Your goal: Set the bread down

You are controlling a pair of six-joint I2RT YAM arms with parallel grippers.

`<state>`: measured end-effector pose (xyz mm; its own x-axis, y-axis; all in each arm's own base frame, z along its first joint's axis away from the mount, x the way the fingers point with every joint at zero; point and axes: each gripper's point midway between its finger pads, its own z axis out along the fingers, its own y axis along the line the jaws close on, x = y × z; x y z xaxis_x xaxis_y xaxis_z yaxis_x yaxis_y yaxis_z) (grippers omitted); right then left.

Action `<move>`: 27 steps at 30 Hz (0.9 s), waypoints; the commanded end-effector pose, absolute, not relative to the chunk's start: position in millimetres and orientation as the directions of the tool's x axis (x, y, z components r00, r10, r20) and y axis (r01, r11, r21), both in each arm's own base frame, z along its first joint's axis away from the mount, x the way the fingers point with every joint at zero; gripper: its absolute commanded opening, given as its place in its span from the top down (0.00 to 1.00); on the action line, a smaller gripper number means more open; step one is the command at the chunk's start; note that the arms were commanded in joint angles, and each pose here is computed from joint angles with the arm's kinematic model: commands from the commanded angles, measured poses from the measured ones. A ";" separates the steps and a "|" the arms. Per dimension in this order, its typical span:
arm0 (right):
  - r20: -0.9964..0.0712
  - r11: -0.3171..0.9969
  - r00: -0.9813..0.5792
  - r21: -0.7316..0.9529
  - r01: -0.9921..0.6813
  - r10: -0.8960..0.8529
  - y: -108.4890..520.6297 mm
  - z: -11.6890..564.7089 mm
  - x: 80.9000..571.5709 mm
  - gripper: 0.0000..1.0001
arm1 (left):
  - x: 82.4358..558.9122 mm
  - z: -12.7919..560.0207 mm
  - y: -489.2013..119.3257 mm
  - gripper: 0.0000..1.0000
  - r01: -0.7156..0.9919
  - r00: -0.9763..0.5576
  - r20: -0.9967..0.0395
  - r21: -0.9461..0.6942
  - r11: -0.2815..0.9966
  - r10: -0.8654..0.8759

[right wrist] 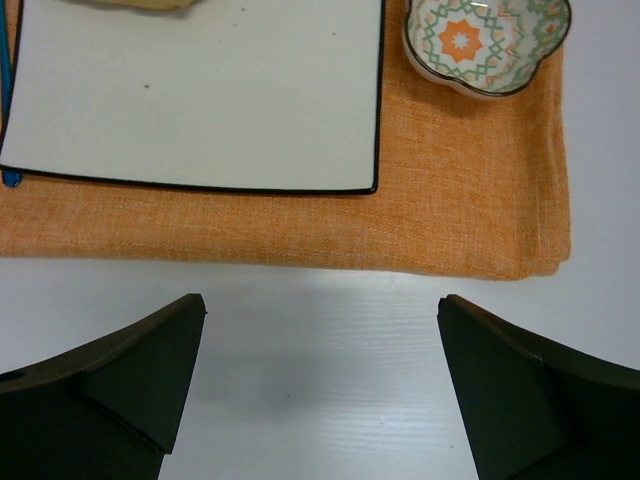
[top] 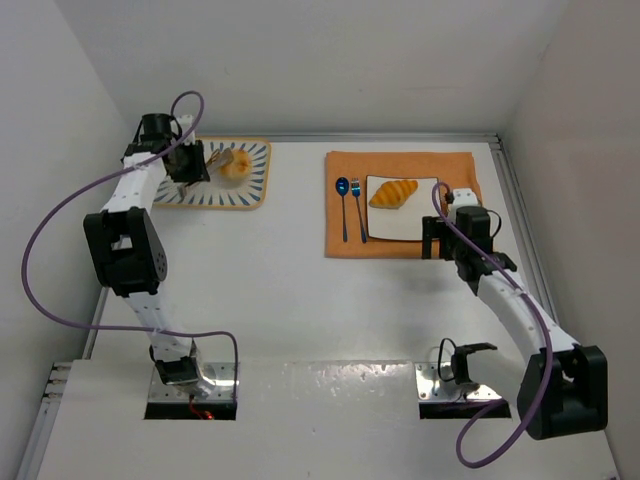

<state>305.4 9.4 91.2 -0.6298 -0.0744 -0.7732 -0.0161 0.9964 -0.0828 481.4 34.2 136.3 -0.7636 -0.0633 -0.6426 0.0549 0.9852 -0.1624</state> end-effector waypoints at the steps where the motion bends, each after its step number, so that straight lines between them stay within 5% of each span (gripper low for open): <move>1: -0.796 0.991 -0.604 -0.102 0.090 -0.027 -8.9 101.3 305.5 0.00 | 500.7 224.9 9.4 0.80 0.147 -0.612 -0.791 -0.127 0.981 -0.011; 9: -0.794 0.940 -0.575 -0.013 0.342 0.198 -65.7 93.4 292.1 0.00 | 481.4 261.8 -120.3 0.80 0.454 -0.551 -0.808 -0.079 0.888 0.210; 17: -0.809 0.880 -0.531 -0.038 0.474 0.251 -98.8 108.9 268.7 0.00 | 444.9 249.9 -337.8 0.80 0.783 -0.396 -0.823 -0.071 0.618 0.407; 27: -0.796 0.890 -0.534 0.013 0.456 0.286 -89.8 111.4 246.9 0.00 | 424.1 189.3 -457.0 0.79 0.858 -0.328 -0.833 -0.065 0.510 0.445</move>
